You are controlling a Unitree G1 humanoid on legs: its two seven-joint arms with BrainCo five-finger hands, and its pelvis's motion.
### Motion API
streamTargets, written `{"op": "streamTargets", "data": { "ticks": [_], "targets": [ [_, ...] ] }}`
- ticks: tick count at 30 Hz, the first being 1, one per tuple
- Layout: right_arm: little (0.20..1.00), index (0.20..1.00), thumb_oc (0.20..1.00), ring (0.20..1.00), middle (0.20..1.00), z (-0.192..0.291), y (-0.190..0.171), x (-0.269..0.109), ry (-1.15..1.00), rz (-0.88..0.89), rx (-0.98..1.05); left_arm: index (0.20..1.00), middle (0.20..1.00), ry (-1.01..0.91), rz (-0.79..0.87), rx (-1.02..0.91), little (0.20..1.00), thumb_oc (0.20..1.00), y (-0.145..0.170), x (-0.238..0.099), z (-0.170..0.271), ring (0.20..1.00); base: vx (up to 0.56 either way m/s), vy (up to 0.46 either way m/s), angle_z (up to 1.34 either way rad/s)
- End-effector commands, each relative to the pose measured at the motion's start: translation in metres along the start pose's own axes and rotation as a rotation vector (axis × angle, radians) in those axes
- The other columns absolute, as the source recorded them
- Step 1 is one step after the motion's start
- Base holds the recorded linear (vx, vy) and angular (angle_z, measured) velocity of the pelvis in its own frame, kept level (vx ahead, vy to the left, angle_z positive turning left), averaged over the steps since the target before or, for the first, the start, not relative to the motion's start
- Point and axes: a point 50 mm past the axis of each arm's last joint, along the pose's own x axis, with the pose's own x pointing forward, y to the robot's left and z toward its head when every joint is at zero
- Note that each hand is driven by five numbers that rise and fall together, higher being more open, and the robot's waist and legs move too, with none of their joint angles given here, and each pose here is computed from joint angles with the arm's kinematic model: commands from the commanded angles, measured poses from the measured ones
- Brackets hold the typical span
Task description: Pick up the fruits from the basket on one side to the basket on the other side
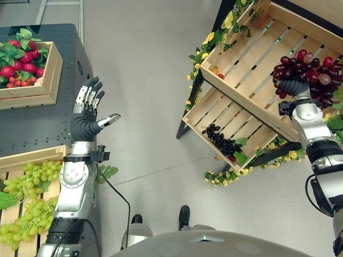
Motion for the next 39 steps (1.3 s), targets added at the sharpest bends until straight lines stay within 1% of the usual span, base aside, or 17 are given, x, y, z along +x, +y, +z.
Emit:
{"op": "streamTargets", "data": {
  "ticks": [1,7,13,16,17,18,22,30,35,39],
  "targets": [
    [0.2,0.2,0.2,0.2,0.2,0.05,-0.03,0.021,-0.138,-0.074,-0.02,1.0,1.0,-0.118,-0.095,-0.012,1.0,1.0,-0.009,0.007,0.027,1.0,0.0,0.0,0.0],
    [0.2,0.2,0.2,0.2,0.2,0.05,-0.041,0.027,-0.076,-0.059,-0.135,1.0,1.0,-0.117,-0.117,-0.019,1.0,1.0,-0.012,0.009,0.027,1.0,-0.04,0.0,0.0],
    [0.2,0.2,0.2,0.2,0.2,0.038,-0.045,0.028,0.0,-0.061,-0.169,1.0,1.0,-0.103,-0.124,-0.02,1.0,1.0,-0.013,0.007,0.026,1.0,0.0,0.0,0.0],
    [0.2,0.2,0.2,0.2,0.2,0.038,-0.044,0.029,0.009,-0.07,-0.156,1.0,1.0,-0.096,-0.125,-0.022,1.0,1.0,-0.014,0.006,0.024,1.0,0.0,0.0,0.0],
    [0.216,0.216,0.216,0.216,0.216,0.036,-0.043,0.029,0.012,-0.07,-0.143,1.0,1.0,-0.096,-0.125,-0.022,1.0,1.0,-0.014,0.007,0.024,1.0,0.0,0.0,0.0],
    [1.0,1.0,1.0,1.0,1.0,0.035,-0.042,0.028,0.016,-0.069,-0.134,1.0,1.0,-0.093,-0.124,-0.021,1.0,1.0,-0.014,0.007,0.024,1.0,0.0,0.0,0.0],
    [1.0,1.0,1.0,1.0,1.0,0.036,-0.04,0.029,0.023,-0.072,-0.099,1.0,1.0,-0.08,-0.127,-0.015,1.0,1.0,-0.013,0.006,0.022,1.0,0.0,0.0,0.0],
    [1.0,1.0,1.0,1.0,1.0,0.042,-0.039,0.032,0.017,-0.064,-0.109,1.0,1.0,-0.065,-0.123,-0.016,1.0,1.0,-0.013,0.004,0.02,1.0,0.0,0.0,0.0],
    [1.0,1.0,1.0,1.0,1.0,0.043,-0.042,0.032,0.014,-0.068,-0.131,1.0,1.0,-0.058,-0.11,-0.014,1.0,1.0,-0.011,0.003,0.018,1.0,0.0,0.0,0.0],
    [1.0,1.0,1.0,1.0,1.0,0.051,-0.047,0.034,-0.003,-0.052,-0.217,1.0,1.0,-0.057,-0.113,-0.015,1.0,1.0,-0.011,0.003,0.018,1.0,0.0,0.0,0.0]
  ]
}}
